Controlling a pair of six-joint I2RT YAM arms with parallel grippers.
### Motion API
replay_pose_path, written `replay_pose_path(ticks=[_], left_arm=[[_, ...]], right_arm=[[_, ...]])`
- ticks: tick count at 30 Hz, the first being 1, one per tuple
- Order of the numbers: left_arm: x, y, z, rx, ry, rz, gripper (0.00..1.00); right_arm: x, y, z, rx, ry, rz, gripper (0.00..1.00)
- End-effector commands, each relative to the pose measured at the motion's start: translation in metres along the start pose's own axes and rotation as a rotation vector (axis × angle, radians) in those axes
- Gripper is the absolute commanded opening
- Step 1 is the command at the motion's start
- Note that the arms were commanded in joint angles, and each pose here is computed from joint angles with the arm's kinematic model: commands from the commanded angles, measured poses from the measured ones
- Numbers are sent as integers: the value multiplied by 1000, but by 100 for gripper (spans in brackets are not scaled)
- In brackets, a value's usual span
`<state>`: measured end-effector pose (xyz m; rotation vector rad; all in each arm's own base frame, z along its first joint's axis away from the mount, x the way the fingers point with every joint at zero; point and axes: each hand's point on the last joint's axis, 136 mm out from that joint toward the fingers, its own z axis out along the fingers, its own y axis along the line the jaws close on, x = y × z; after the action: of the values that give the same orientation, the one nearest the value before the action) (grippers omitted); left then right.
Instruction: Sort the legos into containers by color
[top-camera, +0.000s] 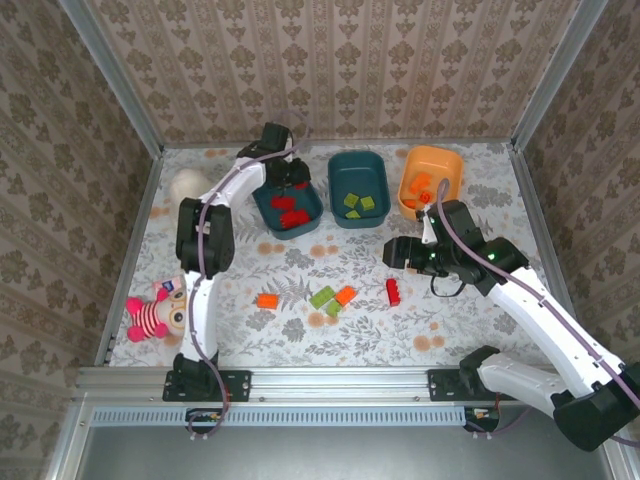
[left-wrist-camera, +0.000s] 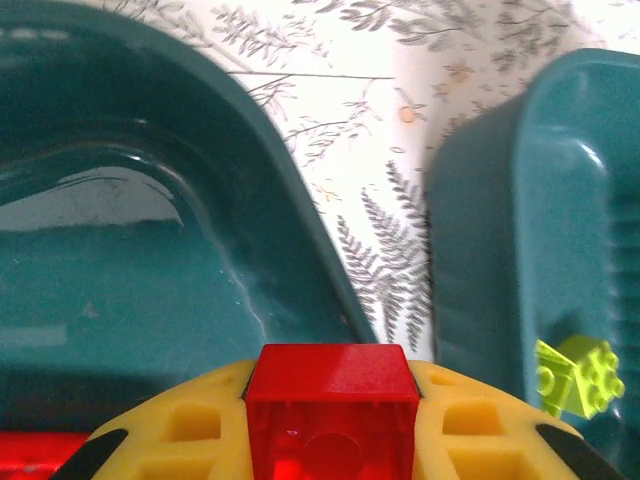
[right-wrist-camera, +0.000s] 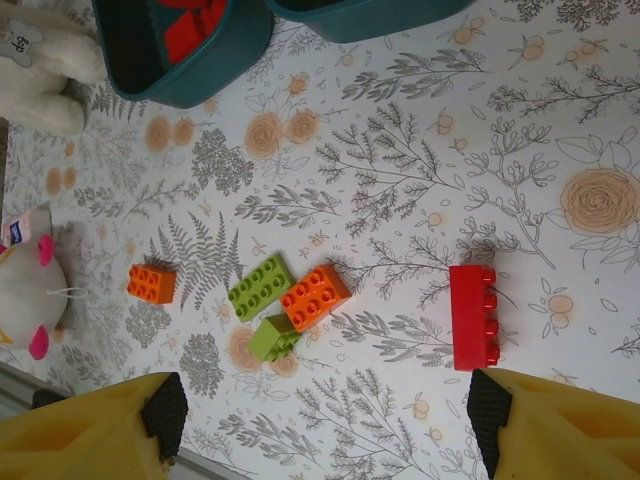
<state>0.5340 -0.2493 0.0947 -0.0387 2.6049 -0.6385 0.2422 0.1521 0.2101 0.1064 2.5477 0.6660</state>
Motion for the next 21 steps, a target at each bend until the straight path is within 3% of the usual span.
replay_pose_path(ticks=[1,8,19,21], left_arm=[[-1,4,-7,-16,27,-95,17],[22,19,6,-45,76,-171,20],[29,16,-1,-41,105,-223,56],[24,8,-9,-26,85,-216,57]], right_arm=[[-12,12,-5,-47,-30,-17,77],[-12,8,-1,-36,-23,-7,77],[-16,7,6,-10,-6,-14,77],[-19,6,7,0,-8,-20,77]])
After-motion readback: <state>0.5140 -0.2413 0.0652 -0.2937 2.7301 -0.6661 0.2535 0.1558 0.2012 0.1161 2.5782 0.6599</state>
